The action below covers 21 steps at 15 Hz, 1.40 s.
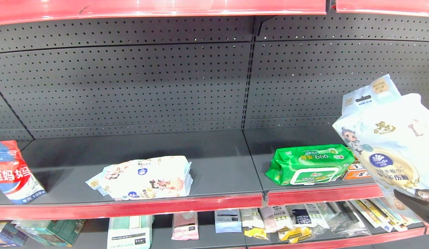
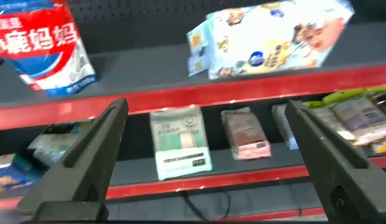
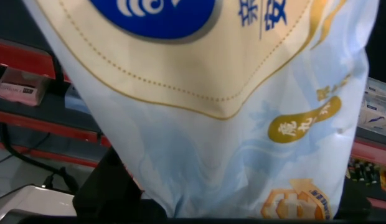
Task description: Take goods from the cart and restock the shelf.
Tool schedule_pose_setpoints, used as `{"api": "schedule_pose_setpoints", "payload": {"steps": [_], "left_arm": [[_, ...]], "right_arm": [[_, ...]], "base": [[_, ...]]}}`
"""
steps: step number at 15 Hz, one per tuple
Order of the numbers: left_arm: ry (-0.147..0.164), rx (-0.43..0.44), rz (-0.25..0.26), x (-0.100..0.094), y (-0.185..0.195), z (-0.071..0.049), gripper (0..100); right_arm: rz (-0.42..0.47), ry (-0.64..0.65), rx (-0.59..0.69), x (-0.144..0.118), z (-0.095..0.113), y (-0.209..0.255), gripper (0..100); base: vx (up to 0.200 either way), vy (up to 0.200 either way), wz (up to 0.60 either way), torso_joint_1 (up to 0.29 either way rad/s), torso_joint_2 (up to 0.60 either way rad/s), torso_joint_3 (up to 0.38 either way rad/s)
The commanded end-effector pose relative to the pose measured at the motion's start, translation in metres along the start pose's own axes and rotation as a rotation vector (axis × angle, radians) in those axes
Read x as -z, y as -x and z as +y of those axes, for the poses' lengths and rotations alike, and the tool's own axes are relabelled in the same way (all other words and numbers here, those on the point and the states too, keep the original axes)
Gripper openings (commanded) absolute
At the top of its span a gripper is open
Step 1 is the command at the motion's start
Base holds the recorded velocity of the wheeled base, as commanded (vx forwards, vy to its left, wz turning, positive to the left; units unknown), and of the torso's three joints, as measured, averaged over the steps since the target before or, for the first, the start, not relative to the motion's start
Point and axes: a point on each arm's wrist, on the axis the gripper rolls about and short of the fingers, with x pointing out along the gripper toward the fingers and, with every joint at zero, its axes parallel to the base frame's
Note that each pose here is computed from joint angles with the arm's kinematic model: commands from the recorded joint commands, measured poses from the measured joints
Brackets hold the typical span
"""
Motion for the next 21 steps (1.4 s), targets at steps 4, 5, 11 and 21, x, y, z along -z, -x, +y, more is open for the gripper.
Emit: {"api": "schedule_pose_setpoints", "payload": {"steps": [4,5,11,21], "left_arm": [[0.012,-0.026,-0.064,0.0027,-0.0002,0.0004,100],[0.012,-0.029,-0.064,0.0027,-0.0002,0.0004,100],[0.012,-0.027,-0.064,0.0027,-0.0002,0.0005,100],[0.013,-0.021,-0.062,0.0031,-0.0004,0.0003,100]], "right_arm": [[0.003,0.009,-0.004,-0.0007,0.0000,-0.0013,0],[0.003,0.010,-0.004,-0.0007,0.0000,-0.0013,0],[0.005,0.010,-0.003,0.0001,0.0001,-0.0011,0],[0.011,0.011,-0.007,0.0011,0.0006,-0.0019,0]], "base": [[0.000,0.000,0.00,0.000,0.00,0.000],[0.000,0.000,0.00,0.000,0.00,0.000],[0.000,0.000,0.30,0.000,0.00,0.001],[0.000,0.000,0.54,0.004,0.00,0.001]]}}
